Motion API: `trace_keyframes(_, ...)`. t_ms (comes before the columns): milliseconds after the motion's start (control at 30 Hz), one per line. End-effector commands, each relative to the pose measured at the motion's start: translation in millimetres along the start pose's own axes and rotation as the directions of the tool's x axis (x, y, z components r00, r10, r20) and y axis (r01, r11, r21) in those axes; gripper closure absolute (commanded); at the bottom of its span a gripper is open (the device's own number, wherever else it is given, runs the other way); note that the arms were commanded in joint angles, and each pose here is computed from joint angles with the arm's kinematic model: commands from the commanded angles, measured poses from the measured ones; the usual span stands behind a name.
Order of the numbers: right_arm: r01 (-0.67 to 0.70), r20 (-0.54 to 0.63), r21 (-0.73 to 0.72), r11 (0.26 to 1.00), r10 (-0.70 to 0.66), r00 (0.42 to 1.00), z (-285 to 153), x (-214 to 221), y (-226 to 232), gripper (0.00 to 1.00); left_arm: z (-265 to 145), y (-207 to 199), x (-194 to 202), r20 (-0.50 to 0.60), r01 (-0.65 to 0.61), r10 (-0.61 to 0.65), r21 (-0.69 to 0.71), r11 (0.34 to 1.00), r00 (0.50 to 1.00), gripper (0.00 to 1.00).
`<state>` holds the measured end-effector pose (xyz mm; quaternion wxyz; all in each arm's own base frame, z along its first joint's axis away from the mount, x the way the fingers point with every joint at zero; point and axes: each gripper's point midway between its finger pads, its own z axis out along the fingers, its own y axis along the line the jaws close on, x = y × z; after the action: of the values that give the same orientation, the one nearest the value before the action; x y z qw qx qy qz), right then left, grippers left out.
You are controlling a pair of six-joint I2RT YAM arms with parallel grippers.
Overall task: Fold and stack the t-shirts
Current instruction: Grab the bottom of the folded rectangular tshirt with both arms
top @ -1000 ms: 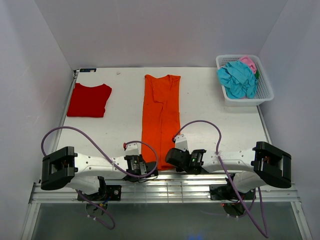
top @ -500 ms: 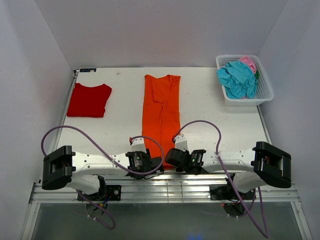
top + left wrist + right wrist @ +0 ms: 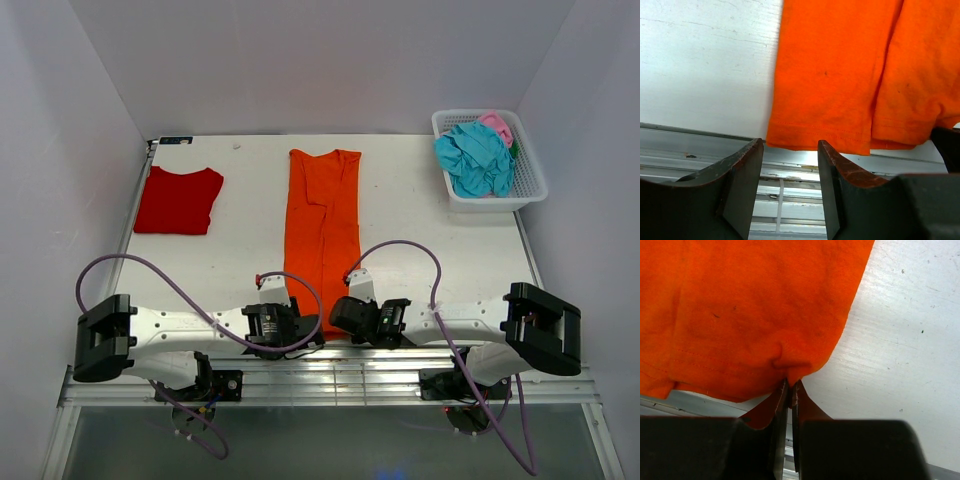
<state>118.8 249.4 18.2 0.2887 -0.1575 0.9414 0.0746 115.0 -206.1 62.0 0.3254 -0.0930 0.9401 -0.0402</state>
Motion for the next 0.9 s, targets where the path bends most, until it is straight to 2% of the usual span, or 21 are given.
trace_keyframes(0, 0.055, -0.106, 0.050, 0.997, -0.050, 0.993, 6.2, 30.4, -14.4, 0.92, 1.4, -1.1, -5.0, 0.034, -0.002, 0.002, -0.001, 1.000, 0.999, 0.42)
trace_keyframes(267, 0.056, -0.108, 0.047, 0.997, -0.051, 0.993, 5.2, 31.1, -14.5, 0.92, 16.9, 15.1, 17.6, -0.016, -0.030, 0.028, -0.090, 0.995, 0.999, 0.42)
trace_keyframes(867, 0.061, -0.113, 0.051, 0.997, -0.055, 0.992, 4.0, 30.4, -13.2, 0.92, 25.2, 23.4, 23.3, -0.010, -0.012, 0.011, -0.080, 0.997, 1.000, 0.42)
